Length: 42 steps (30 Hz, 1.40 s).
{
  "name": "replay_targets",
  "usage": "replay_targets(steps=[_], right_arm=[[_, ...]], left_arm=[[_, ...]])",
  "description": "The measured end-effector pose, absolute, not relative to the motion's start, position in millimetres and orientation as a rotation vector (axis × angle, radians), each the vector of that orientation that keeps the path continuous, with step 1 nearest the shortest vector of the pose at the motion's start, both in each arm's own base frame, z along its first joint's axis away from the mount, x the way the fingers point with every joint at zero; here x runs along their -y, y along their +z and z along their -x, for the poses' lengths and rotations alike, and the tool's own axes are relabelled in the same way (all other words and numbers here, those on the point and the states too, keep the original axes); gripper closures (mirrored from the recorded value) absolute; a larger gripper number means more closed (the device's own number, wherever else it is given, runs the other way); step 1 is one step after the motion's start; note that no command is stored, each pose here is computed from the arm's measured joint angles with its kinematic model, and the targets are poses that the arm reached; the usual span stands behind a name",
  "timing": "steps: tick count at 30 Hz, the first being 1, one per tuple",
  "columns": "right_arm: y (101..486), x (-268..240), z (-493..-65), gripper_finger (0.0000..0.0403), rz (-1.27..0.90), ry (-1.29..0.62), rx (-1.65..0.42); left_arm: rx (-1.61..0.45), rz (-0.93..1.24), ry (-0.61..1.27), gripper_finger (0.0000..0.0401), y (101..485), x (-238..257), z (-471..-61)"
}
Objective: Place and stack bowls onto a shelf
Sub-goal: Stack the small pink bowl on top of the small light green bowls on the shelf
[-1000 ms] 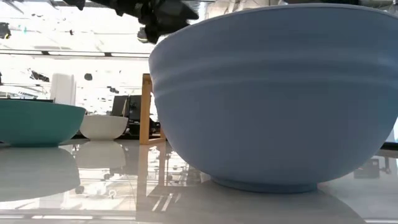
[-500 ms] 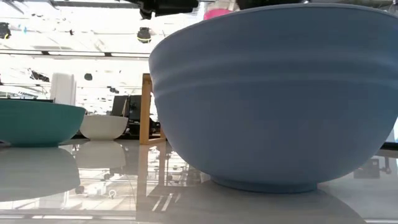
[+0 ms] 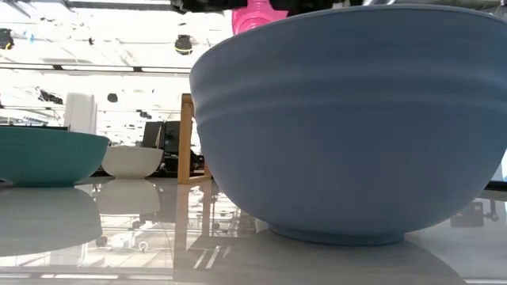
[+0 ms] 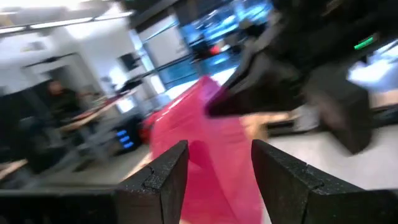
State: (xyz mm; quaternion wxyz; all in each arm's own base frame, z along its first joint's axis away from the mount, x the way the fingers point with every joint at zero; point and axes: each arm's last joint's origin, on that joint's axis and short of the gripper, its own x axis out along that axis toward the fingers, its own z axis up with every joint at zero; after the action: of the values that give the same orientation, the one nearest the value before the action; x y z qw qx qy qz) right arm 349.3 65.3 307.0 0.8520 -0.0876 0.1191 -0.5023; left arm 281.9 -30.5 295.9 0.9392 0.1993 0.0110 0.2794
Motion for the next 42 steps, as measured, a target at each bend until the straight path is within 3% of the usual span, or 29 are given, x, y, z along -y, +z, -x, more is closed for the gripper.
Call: replay_targets(steps=[6,9,17,22,27,32,42], right_arm=[[311,-68,-352,0.0370,0.200,-1.039,-0.254],[311,-71,-352,0.0369,0.200,-1.031,-0.253],[310,-74,-351,0.0360,0.247,-1.005,-0.284],[310,-76,-352,0.0319,0.271,-0.923,-0.319],[317,-76,-347,0.0238,0.316,-0.866,-0.343],[340,-65,-329,0.0161,0.274,-0.889,-0.312],[350,-41,-279,0.0143,0.105,-0.956,-0.385]], left_arm=[[-0.079,-0.428,0.692,0.0236,294,28,-280],[-0.089,-0.422,0.726,0.0255,294,27,-279],[-0.080,-0.405,0.734,0.0385,295,26,-279],[-0.095,-0.411,0.764,0.0398,294,25,-279],[-0.123,-0.477,0.785,0.0400,302,22,-281],[-0.192,-0.520,0.816,0.0400,335,11,-289],[-0.352,-0.328,0.759,0.0400,395,-54,-282]])
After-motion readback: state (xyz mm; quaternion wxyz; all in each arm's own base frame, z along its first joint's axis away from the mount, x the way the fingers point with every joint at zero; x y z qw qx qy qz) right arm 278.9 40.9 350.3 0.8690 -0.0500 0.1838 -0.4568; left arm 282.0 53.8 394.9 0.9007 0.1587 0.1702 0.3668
